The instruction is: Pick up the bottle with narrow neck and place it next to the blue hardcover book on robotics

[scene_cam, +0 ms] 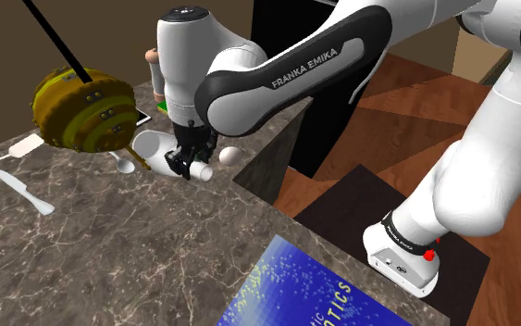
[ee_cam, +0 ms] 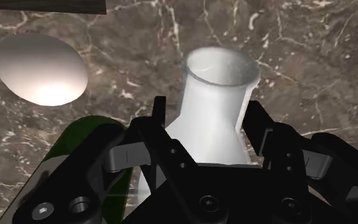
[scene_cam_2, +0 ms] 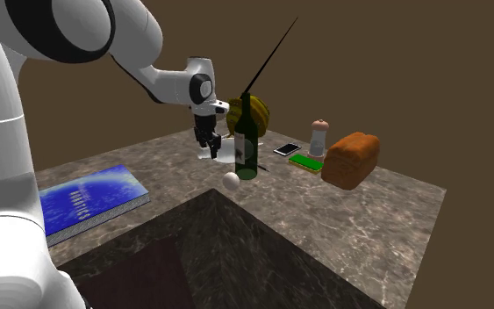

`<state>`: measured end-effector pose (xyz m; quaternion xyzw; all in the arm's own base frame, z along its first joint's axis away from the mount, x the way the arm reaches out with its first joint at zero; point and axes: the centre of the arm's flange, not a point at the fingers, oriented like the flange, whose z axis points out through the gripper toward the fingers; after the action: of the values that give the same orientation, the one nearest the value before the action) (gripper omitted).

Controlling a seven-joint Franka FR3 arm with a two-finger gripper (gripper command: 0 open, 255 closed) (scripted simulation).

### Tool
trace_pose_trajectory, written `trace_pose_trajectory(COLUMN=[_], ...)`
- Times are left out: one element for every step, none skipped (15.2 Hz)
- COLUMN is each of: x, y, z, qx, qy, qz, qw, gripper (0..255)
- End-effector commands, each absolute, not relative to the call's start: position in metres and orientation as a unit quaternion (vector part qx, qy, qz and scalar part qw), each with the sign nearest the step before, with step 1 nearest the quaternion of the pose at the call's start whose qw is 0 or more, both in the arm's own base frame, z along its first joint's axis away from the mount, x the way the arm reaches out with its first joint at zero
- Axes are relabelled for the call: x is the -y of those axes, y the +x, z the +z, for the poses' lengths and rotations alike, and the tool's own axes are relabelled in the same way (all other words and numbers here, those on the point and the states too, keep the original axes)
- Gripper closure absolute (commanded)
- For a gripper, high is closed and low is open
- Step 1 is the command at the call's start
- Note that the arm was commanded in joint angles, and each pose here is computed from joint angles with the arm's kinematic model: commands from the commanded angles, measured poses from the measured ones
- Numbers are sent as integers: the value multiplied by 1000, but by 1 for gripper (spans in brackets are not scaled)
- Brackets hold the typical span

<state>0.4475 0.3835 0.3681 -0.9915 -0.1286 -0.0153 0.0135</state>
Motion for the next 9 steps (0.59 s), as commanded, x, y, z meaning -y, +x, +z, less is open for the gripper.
trace_pose_trajectory(x=[-383,-383,-383,-383,-383,-383,-383,-383,-383], y=[446,446,446,446,446,446,446,446,446], z=[379,385,390,395,401,406,411,416,422], qx=[129,129,129,129,129,129,129,129,129], qy=[-991,-991,-991,-991,-991,-991,-991,-991,-991], qz=[-15,-15,-15,-15,-15,-15,-15,-15,-15], qw=[14,14,14,14,14,14,14,14,14], gripper=[255,255,255,255,255,255,255,255,255])
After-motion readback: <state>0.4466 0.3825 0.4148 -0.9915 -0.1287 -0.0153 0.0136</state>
